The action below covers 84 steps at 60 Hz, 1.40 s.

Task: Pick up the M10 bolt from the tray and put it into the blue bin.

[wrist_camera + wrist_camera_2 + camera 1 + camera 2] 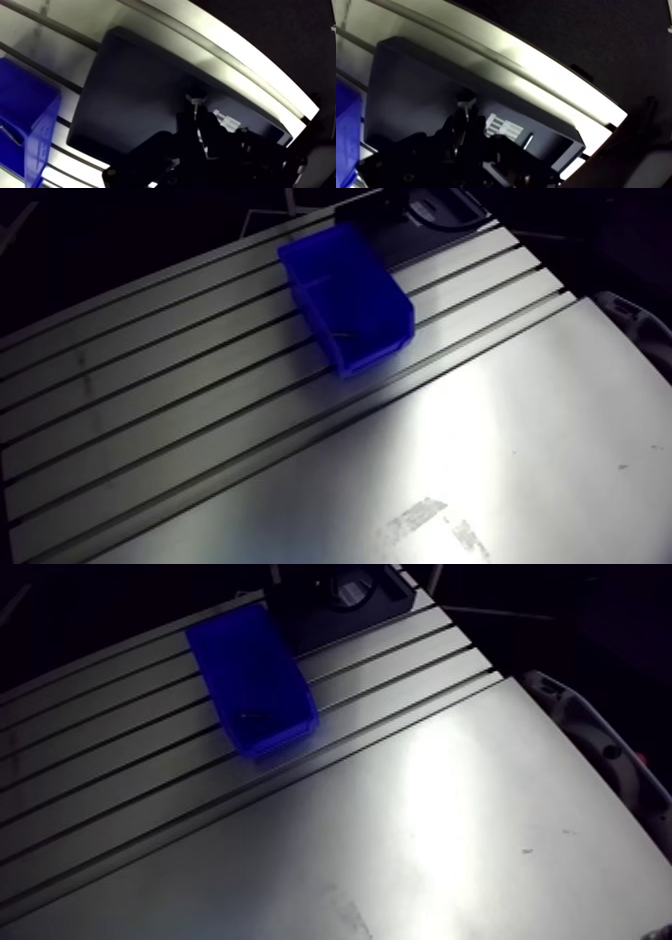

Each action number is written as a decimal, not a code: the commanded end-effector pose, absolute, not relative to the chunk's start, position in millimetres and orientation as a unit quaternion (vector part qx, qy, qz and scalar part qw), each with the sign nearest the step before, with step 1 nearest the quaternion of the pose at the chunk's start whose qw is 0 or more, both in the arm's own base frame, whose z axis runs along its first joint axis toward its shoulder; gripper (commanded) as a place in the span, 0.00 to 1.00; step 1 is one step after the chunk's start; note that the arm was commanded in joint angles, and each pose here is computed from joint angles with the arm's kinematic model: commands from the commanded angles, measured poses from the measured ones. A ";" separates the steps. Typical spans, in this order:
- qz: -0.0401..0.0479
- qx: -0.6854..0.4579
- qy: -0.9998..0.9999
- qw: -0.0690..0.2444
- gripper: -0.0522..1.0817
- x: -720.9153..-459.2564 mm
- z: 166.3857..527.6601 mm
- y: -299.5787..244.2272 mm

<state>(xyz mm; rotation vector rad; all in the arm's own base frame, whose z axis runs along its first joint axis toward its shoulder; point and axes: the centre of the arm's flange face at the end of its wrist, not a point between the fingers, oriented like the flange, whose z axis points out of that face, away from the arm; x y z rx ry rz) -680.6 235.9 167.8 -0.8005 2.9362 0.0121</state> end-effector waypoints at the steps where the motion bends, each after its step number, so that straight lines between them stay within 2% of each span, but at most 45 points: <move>1: 0.003 -0.265 0.963 0.050 0.88 -678.2 167.1 233.2; 11: 0.002 -0.271 0.961 0.051 0.94 -674.5 170.3 231.3; 29: 0.017 -0.270 0.962 0.034 0.98 -667.1 214.4 230.7; 34: 0.019 -0.281 0.959 0.031 0.98 -661.3 225.7 227.4; 44: 0.008 -0.309 0.950 0.041 0.98 -649.6 242.8 221.9; 48: 0.007 -0.319 0.947 0.041 0.98 -645.3 248.9 219.3; 66: 0.014 -0.384 0.922 0.036 0.96 -627.4 280.2 204.1; 72: 0.018 -0.421 0.906 0.033 0.96 -620.9 300.5 193.1; 84: 0.014 -0.469 0.882 0.035 0.96 -603.4 314.2 170.6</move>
